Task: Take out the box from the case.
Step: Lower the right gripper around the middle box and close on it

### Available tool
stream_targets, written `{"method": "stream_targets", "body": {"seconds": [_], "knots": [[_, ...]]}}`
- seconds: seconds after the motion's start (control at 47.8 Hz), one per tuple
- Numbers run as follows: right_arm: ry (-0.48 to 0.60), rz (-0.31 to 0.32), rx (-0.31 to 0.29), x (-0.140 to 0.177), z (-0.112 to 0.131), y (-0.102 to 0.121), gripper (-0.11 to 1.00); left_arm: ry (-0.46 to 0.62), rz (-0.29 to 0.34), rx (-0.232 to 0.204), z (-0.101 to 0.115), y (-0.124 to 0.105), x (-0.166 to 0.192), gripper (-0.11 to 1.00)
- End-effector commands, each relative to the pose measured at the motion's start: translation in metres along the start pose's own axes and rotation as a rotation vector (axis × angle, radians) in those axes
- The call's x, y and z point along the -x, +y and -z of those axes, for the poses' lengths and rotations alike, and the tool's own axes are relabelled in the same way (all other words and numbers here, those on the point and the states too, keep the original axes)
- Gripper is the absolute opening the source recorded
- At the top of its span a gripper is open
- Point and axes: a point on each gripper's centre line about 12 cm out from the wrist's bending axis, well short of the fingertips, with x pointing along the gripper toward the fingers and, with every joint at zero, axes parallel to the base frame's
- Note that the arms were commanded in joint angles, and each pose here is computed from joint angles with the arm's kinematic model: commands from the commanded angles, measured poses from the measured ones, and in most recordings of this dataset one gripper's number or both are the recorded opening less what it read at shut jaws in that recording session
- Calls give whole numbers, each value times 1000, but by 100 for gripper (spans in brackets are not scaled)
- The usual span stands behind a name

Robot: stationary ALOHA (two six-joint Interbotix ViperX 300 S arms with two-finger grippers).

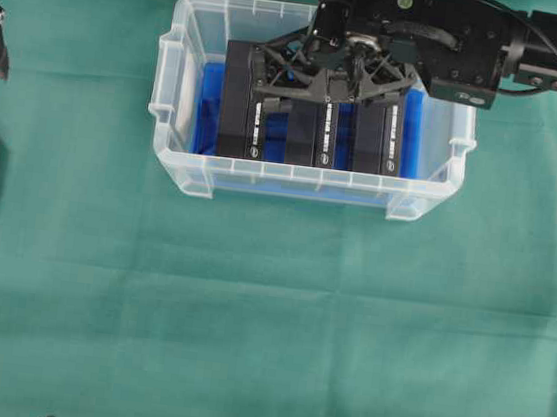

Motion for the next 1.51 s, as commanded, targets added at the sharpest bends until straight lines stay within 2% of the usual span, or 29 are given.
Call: {"method": "stream_targets", "body": {"seconds": [0.0,0.188,0.733,1.109,1.172,1.214,1.298,1.486], "knots": [[-11,-36,-5,8,-3,1,95,-4,5,2,-1,-2,2,93],[-11,-27,-7,-5,-4,-5,95,-5,5,2,-1,-2,1,93],[2,-19,-3,-43,-1,-4,96,-7,9,3,-2,-2,2,93],[43,-20,-31,-45,4,-3,95,-4,7,2,-1,-3,1,93],[52,-19,-36,-45,6,-3,93,-6,8,2,-1,-3,1,93],[53,-16,-37,-44,6,-3,87,-5,6,2,-1,-2,1,93],[55,-5,-55,-44,6,-4,70,-6,9,2,-1,-2,2,93],[57,5,-72,-43,7,-5,69,-5,6,2,-1,-2,1,93]]}}
